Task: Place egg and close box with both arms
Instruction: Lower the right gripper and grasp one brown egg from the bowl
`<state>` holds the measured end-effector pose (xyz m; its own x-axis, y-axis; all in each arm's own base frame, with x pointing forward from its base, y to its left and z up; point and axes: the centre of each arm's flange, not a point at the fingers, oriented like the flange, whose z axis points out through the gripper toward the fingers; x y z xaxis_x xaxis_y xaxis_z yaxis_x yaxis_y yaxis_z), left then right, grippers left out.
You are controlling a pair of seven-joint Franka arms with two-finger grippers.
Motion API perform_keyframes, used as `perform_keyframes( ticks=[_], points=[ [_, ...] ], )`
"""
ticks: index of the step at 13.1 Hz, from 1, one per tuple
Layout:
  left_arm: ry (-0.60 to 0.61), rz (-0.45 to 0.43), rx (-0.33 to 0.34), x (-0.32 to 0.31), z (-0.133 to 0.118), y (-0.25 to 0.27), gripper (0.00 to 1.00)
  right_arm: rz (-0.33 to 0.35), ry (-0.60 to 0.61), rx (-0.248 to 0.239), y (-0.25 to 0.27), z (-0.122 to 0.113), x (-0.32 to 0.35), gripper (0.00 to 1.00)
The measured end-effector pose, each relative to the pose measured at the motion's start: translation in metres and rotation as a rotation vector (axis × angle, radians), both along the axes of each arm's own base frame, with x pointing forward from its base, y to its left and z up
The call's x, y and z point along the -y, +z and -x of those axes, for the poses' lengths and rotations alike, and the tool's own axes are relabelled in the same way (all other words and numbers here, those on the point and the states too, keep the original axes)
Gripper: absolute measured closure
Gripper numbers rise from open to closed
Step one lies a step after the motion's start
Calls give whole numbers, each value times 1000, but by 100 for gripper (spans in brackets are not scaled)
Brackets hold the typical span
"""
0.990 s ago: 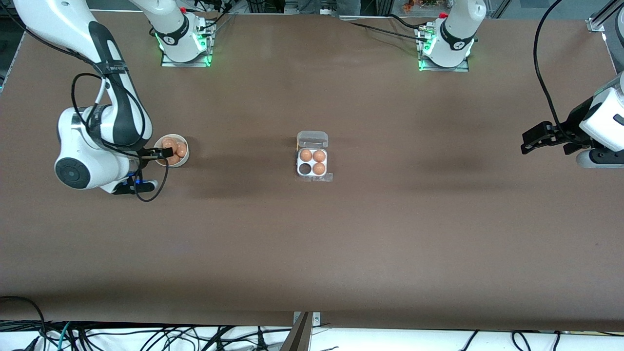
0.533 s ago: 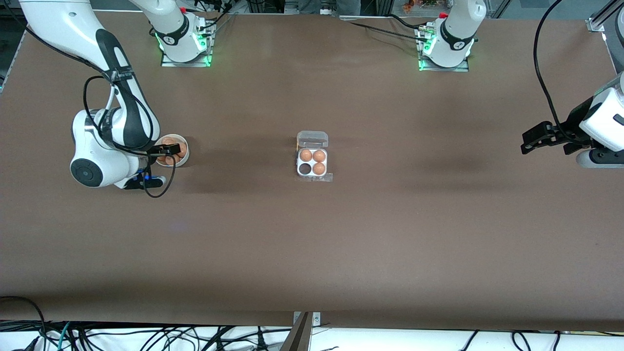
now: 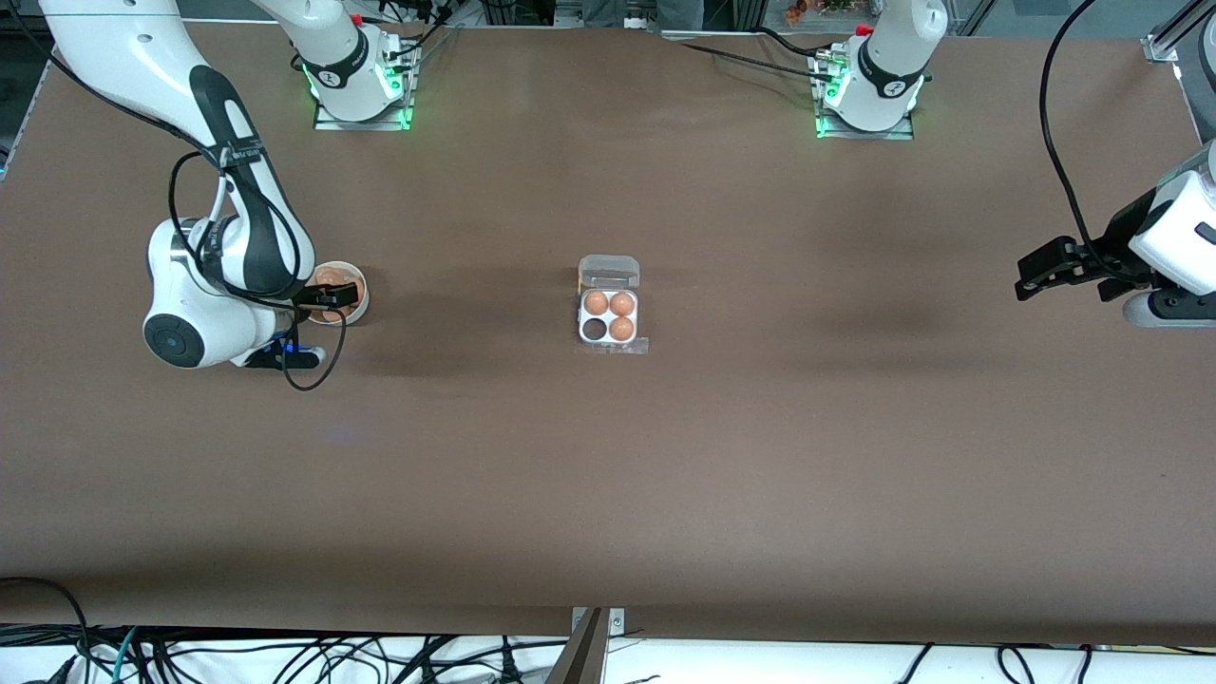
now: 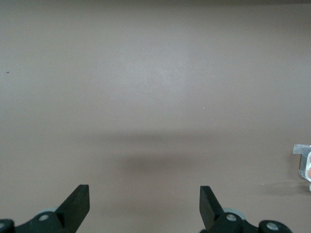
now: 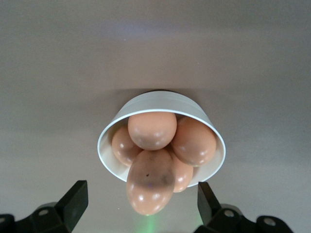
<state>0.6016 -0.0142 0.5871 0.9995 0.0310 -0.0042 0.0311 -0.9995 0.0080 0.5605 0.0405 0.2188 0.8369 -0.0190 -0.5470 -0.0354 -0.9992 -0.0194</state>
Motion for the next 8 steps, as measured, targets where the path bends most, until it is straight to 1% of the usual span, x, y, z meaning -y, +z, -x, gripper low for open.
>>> perform_keyframes(
  ticks=[3, 8],
  points=[
    [0, 0, 0, 0, 0, 0, 0, 21, -25, -15, -7, 2, -3, 0],
    [0, 0, 0, 0, 0, 0, 0, 28, -28, -29, -15, 4, -5, 1]
  ],
)
